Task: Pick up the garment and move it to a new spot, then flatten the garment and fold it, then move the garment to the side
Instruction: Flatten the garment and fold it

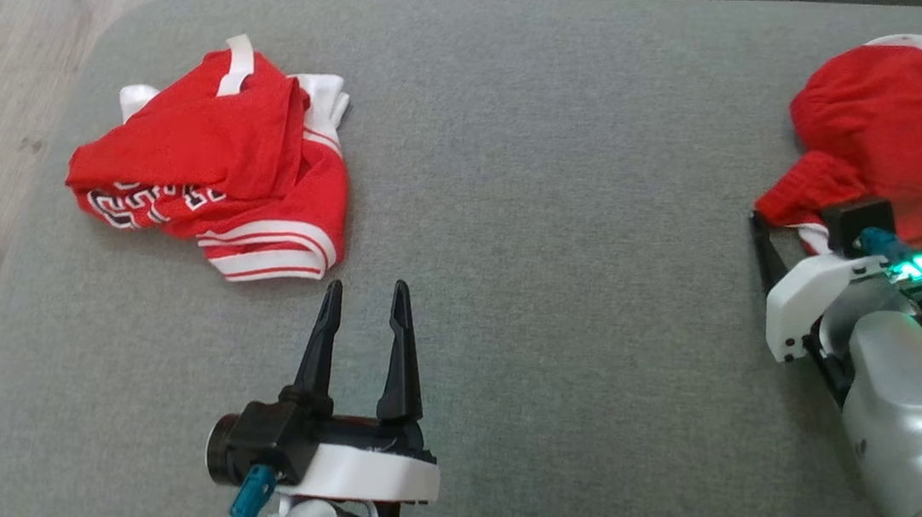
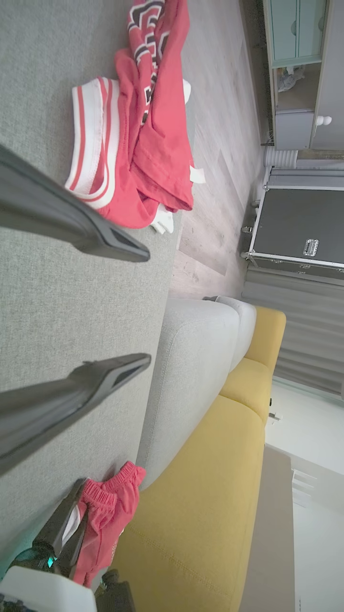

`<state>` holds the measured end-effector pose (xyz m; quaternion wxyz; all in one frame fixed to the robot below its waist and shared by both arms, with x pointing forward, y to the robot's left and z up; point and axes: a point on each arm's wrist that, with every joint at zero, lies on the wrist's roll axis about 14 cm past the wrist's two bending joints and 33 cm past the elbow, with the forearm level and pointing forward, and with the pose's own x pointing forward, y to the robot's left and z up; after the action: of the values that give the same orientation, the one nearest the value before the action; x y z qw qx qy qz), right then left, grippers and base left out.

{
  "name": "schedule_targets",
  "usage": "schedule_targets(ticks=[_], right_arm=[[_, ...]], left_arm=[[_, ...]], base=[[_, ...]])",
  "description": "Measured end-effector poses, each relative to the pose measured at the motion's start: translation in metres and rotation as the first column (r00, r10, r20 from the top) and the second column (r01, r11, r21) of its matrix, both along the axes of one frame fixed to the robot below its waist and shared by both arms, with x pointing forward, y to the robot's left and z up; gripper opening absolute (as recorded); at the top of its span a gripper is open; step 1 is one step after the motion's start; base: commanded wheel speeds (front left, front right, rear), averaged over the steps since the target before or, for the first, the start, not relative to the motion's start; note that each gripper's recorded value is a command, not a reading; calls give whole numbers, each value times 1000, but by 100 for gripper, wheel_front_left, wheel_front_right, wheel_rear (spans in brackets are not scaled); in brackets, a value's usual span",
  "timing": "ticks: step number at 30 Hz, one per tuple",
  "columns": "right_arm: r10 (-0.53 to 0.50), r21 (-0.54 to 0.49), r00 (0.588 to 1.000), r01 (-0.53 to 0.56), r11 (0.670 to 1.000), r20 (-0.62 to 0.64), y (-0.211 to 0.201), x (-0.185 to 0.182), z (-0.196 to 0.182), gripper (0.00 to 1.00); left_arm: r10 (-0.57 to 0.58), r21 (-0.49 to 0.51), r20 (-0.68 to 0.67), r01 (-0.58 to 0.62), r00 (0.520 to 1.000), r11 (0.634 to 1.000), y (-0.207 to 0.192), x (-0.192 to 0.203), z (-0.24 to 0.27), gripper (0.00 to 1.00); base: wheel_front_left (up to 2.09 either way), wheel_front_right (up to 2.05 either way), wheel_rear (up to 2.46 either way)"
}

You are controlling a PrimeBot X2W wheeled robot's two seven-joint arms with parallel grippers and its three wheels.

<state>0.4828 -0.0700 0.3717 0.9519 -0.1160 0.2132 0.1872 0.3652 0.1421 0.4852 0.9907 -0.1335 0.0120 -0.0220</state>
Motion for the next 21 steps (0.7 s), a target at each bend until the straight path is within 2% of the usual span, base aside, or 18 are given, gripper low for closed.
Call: schedule_targets(ticks=[4, 6, 12, 16, 19, 21], right_arm=[[-6, -11, 1000, 6, 1000, -24, 1, 4, -5, 100], [-8, -8, 1000, 8, 1000, -26, 2, 6, -4, 0], [-12, 37, 1000, 13, 999, -14, 5, 1, 1, 0], [14, 125, 999, -7, 992, -51, 25, -14, 4, 0], [93, 197, 996, -90, 976, -7, 56, -21, 24, 0], [156, 272, 987, -161, 949, 37, 81, -33, 40, 0]], left_arm=[[11, 2, -8, -11, 1000, 1000, 3, -1, -2, 100], [15, -2, -8, -15, 1000, 1000, 4, -2, -2, 100], [11, -2, 7, -11, 1000, 1000, 3, -3, 3, 100], [0, -3, 28, 0, 1000, 1000, 0, -6, 9, 100], [-8, -4, 43, 9, 999, 1000, -3, -9, 14, 100], [-16, -6, 46, 16, 999, 1000, -6, -11, 15, 100]], base=[[0, 0, 0], [0, 0, 0], [0, 0, 0], [0, 0, 0], [0, 0, 0], [0, 0, 0]])
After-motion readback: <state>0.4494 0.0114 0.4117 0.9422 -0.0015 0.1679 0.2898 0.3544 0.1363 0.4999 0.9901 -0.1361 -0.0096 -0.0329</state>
